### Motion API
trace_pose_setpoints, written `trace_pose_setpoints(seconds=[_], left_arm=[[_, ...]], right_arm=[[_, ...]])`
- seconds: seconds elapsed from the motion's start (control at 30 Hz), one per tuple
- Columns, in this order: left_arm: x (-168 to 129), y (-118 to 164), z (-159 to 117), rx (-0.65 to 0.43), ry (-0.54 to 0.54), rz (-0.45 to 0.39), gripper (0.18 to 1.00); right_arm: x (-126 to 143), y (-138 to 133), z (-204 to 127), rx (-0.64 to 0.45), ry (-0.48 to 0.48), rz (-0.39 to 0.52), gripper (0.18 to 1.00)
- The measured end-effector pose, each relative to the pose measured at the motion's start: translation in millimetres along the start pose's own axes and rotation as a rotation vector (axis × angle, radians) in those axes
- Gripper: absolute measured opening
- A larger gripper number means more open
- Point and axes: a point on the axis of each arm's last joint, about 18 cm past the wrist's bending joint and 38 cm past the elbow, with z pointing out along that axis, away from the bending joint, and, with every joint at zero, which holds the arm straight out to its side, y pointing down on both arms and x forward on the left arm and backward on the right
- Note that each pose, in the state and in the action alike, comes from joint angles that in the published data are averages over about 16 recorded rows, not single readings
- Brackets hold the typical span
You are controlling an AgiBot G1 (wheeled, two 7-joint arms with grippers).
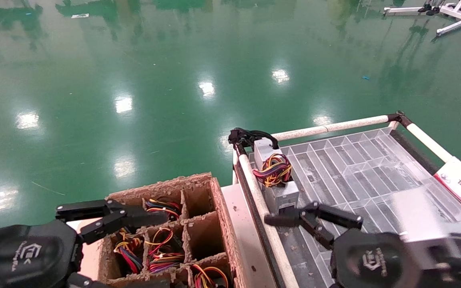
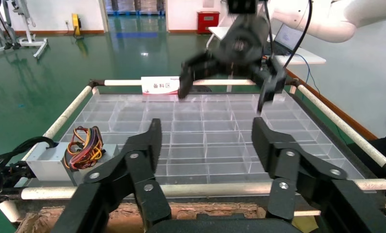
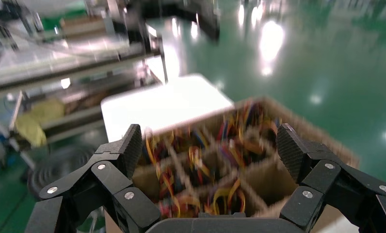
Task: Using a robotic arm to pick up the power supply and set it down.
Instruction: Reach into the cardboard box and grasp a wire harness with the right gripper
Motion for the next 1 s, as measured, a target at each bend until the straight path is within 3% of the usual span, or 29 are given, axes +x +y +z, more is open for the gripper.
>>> trace_pose_setpoints(seconds=[0.6,1.0], left_arm=[[0.0,0.0,0.0,0.0,0.0,0.0,0.384],[0.0,0.0,0.0,0.0,0.0,0.0,0.227]], right_arm=[[24.5,46.0,73.8,-0.237,-0.047,-0.033,0.997],[40.9,65.6,122.5,-0.345,-0.084,-0.07,0.93]])
